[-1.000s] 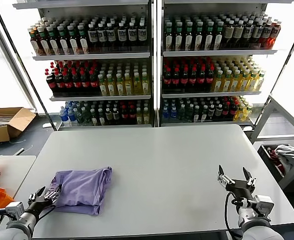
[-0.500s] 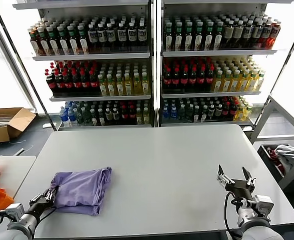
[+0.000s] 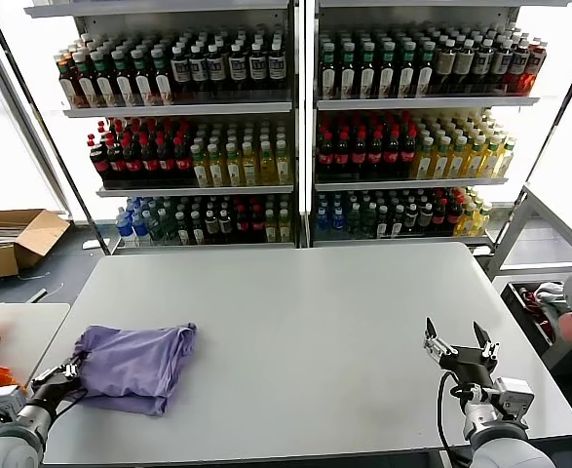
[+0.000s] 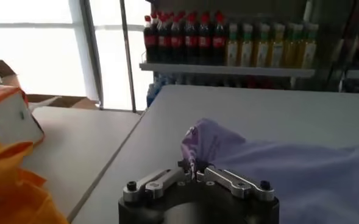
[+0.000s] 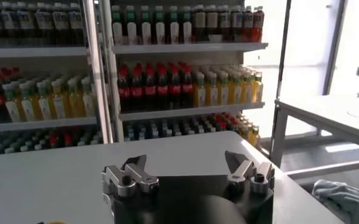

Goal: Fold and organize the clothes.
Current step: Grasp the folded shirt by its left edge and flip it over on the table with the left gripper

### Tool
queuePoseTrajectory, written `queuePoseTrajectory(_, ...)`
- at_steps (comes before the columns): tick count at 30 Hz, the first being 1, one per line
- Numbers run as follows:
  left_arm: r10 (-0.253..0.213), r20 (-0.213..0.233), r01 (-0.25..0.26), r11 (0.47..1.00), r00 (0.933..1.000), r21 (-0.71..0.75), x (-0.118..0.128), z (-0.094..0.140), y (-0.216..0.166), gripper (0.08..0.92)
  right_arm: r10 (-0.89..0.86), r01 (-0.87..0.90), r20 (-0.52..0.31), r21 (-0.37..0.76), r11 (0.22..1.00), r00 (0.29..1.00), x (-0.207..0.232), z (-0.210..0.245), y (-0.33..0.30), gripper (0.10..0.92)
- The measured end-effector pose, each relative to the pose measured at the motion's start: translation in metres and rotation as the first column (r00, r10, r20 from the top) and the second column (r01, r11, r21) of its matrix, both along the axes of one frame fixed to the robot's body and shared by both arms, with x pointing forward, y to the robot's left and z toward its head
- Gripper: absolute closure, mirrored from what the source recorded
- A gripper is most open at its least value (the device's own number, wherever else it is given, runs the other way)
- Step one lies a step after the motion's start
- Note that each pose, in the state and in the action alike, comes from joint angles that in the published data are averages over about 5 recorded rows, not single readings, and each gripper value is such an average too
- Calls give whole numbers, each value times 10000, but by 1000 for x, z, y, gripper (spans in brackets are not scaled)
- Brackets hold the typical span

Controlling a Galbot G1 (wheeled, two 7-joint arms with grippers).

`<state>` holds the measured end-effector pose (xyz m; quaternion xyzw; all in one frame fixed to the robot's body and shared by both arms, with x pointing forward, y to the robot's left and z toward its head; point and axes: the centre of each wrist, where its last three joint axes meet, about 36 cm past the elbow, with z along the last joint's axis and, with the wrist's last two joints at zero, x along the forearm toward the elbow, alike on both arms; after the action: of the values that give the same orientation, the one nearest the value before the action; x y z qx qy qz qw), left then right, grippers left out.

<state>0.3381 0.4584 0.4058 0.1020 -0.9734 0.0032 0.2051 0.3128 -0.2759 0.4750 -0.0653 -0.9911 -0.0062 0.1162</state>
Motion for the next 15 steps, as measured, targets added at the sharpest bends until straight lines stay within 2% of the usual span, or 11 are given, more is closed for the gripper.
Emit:
queuePoseTrajectory(3, 380, 364, -407, 9964, 9986, 747, 4, 16, 23, 902, 16, -16, 3, 28, 10000, 10000, 0, 0, 1, 200)
queuePoseTrajectory(8, 834, 964, -1022, 9725, 9918, 2095, 5, 47, 59, 902, 10, -10, -17, 82, 10000, 10000, 0, -1, 3, 200)
queuePoseTrajectory(11, 832, 1198, -1134, 9554, 9893, 2727, 4, 60, 69, 902, -20, 21, -32, 76, 10000, 10000, -1, -2, 3, 200)
queuePoseTrajectory(15, 513, 1365, -932, 9425, 9893, 3208, 3, 71, 63, 902, -98, 98, -62, 29, 9999, 9999, -3, -3, 3, 200)
